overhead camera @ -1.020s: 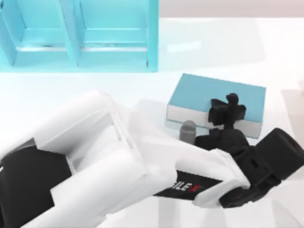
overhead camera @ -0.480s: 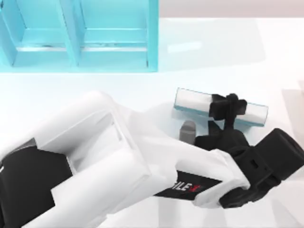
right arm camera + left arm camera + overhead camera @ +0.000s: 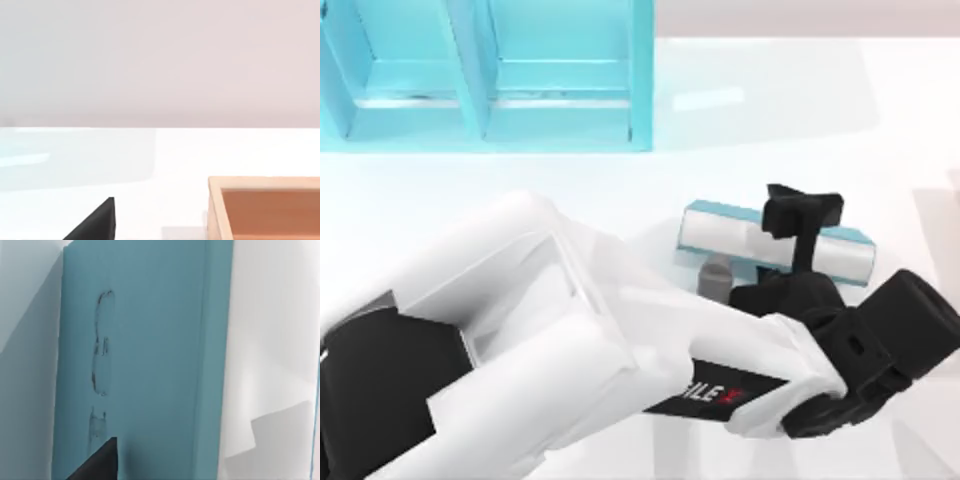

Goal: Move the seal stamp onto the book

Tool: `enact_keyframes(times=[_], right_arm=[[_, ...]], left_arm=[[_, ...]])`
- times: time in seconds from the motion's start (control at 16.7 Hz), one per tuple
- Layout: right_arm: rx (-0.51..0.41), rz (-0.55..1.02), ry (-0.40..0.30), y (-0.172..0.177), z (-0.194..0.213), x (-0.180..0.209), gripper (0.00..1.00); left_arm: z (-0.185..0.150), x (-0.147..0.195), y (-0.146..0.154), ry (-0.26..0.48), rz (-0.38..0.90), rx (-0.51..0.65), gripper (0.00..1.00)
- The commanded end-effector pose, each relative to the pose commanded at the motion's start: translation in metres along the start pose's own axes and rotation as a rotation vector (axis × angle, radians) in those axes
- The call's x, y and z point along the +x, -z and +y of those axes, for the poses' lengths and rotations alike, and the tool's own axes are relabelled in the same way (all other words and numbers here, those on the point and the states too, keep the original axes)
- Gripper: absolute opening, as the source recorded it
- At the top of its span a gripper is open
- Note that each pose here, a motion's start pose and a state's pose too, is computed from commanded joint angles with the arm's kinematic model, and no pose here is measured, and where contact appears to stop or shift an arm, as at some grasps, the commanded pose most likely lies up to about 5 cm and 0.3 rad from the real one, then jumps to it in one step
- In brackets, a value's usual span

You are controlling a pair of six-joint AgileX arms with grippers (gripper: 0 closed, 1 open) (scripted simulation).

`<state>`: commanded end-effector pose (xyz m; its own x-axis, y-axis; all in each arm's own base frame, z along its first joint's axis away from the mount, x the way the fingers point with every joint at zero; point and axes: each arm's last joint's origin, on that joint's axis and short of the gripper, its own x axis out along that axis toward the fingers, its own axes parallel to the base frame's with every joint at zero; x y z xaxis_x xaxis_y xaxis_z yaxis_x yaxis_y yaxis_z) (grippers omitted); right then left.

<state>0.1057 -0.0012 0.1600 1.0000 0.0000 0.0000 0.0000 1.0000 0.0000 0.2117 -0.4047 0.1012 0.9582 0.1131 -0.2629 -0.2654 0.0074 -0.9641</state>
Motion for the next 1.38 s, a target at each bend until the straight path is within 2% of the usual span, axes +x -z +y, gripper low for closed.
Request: enact_keyframes(times=[0.24, 0.48, 0.84, 1.14, 1.38], right_arm=[[0.000, 0.000, 0.000, 0.000, 0.000, 0.000, 1.00], [0.000, 0.000, 0.000, 0.000, 0.000, 0.000, 1.00], [0.000, 0.000, 0.000, 0.000, 0.000, 0.000, 1.00], [0.000, 0.000, 0.000, 0.000, 0.000, 0.000, 1.00], [0.000, 0.000, 0.000, 0.000, 0.000, 0.000, 1.00]], left_arm=[[0.002, -0.002, 0.000, -0.004, -0.001, 0.004, 1.00], [0.014, -0.019, 0.000, -0.025, -0.013, 0.010, 1.00], [0.033, -0.077, -0.008, -0.052, -0.040, 0.036, 1.00], [0.033, -0.127, -0.017, -0.022, -0.022, 0.014, 1.00], [0.031, -0.146, -0.020, -0.002, 0.000, 0.004, 1.00]])
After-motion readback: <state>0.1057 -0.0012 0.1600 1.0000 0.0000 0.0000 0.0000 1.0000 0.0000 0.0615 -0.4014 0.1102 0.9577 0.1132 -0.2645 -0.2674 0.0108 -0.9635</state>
